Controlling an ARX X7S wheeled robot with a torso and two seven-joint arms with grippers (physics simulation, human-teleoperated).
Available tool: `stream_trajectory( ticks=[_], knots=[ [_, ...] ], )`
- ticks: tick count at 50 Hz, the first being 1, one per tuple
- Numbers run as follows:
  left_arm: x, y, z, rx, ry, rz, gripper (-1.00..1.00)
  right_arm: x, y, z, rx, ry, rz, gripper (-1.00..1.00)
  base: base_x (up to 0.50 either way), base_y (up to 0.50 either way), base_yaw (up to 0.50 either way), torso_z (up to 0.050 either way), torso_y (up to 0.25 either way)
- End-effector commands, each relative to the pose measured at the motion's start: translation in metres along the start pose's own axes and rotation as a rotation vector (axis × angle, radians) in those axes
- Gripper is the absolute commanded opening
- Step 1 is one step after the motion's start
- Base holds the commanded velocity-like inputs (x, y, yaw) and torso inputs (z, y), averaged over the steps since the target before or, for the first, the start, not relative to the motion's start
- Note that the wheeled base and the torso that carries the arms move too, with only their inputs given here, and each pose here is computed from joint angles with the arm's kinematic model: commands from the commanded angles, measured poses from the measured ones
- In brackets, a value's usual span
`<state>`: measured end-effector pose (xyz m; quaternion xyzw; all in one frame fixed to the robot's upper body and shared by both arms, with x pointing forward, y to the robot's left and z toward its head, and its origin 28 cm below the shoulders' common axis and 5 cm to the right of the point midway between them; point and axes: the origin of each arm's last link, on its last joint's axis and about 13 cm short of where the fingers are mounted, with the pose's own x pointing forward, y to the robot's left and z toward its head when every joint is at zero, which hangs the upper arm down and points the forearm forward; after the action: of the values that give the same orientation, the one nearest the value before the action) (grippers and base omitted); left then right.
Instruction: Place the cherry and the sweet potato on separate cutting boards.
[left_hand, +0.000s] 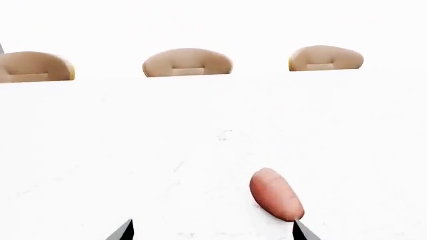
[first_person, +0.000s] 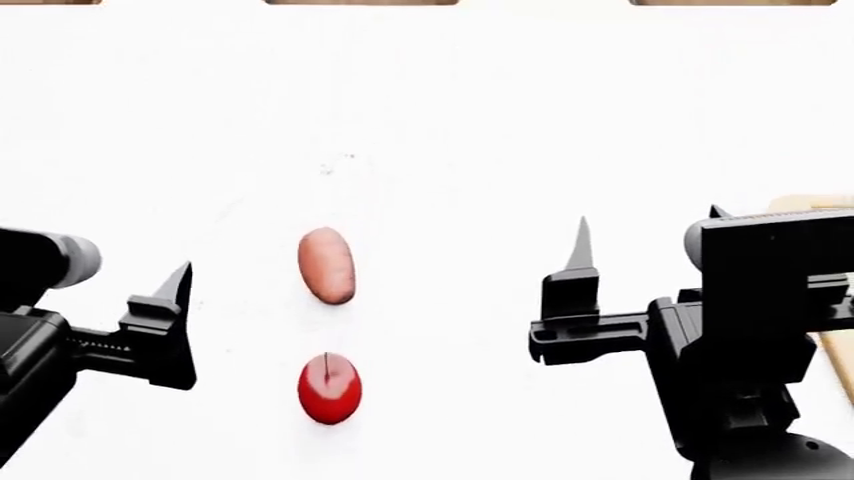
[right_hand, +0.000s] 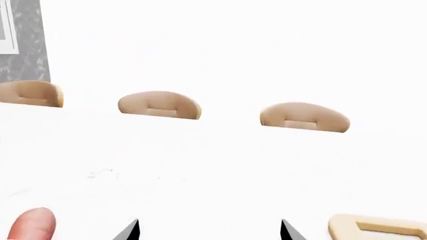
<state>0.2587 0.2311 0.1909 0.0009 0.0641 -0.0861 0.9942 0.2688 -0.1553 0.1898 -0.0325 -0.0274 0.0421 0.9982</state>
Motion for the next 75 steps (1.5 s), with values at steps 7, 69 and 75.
stream_trajectory(
  ticks=[7, 69, 75],
  knots=[
    [0.001, -0.011, -0.006, 0.01, 0.038, -0.104, 1.0, -0.004, 0.001, 0.002, 0.024, 0.011, 0.02, 1.0, 0.19, 0.0, 0.0, 0.0, 0.002],
    [0.028, -0.057, -0.058, 0.06, 0.254, -0.399, 1.0, -0.006, 0.007, -0.014, 0.015, 0.087, 0.085, 1.0, 0.0, 0.0, 0.0, 0.0, 0.0],
    [0.033, -0.057, -0.061, 0.054, 0.26, -0.395, 1.0, -0.006, 0.006, -0.017, 0.018, 0.092, 0.084, 1.0, 0.0, 0.0, 0.0, 0.0, 0.0]
  ],
)
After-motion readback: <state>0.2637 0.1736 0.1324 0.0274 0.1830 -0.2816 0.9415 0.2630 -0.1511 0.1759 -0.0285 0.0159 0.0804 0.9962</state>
